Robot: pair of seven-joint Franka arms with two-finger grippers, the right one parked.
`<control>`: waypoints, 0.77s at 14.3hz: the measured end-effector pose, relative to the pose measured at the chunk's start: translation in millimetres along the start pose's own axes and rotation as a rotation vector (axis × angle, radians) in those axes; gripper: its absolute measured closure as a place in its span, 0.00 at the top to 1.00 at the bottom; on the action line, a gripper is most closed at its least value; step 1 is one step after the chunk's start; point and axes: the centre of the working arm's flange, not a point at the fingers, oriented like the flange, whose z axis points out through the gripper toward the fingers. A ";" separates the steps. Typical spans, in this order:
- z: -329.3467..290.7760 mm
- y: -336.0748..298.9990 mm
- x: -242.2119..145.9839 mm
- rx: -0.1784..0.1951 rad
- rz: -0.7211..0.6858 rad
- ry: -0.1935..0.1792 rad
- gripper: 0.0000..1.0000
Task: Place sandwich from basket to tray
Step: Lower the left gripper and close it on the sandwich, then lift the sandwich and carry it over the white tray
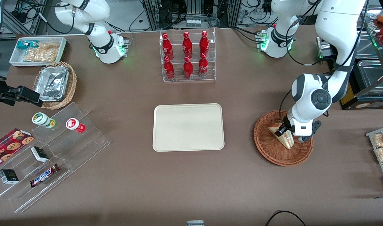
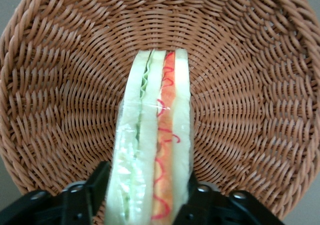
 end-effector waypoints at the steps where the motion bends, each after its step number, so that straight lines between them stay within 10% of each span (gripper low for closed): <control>1: -2.1 0.5 0.5 0.005 0.000 -0.004 0.49; 5: -40.1 15.9 13.2 0.056 0.000 -0.041 0.19; 11: -87.6 76.7 -23.0 0.047 0.418 -0.077 0.15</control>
